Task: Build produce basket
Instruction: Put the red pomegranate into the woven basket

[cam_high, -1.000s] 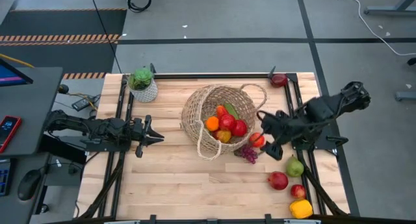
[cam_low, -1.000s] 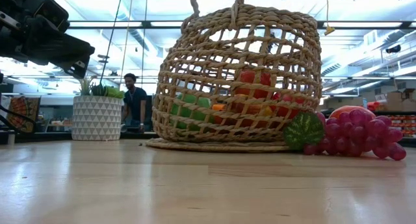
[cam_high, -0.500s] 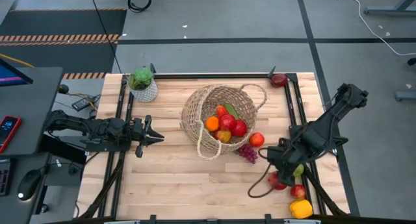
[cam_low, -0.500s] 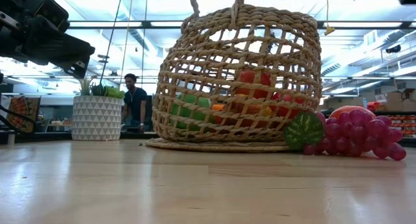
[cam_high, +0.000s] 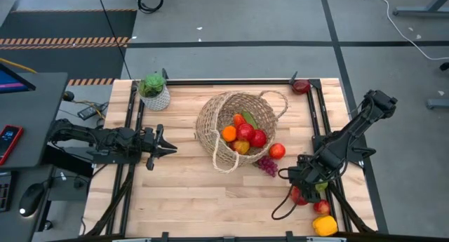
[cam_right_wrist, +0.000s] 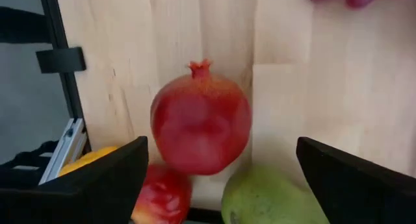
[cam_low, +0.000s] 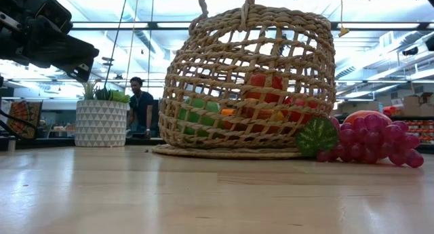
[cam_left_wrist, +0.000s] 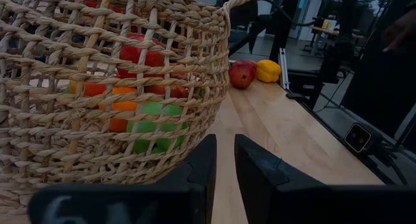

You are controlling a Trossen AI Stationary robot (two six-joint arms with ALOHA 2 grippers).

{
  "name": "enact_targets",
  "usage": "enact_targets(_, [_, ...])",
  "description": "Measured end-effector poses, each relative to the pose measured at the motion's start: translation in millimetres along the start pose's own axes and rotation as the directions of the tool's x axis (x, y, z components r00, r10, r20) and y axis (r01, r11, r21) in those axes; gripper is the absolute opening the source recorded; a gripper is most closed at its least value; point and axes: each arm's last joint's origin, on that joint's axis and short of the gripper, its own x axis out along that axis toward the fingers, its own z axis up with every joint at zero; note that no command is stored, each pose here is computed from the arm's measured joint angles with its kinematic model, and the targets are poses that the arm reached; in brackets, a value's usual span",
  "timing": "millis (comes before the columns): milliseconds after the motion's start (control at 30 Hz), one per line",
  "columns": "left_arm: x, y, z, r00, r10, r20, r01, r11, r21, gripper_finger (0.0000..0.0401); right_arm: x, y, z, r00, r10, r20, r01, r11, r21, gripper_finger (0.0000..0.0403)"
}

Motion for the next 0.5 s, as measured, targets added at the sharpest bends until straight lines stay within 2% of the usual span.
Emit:
enact_targets(167, [0.0,0.0,0.0,1.000,0.000,0.000,0.000,1.000,0.000,0.0056,1.1,3.9,-4.1,1.000,-0.008,0.010,0.008,1.000,0.004,0.0381])
enact_targets(333, [0.0,0.0,0.0,1.000,0.000,0.000,0.000,1.000,0.000,0.0060,6.9,12.7,-4.7,0.994,-0.048,0.101,0.053,0.997,-0.053,0.0380])
enact_targets(500, [0.0,0.0,0.0,1.000,0.000,0.000,0.000,1.000,0.000,0.0063,18.4,18.8,-5.2,0.993,-0.077,0.085,0.085,0.991,-0.102,0.0380])
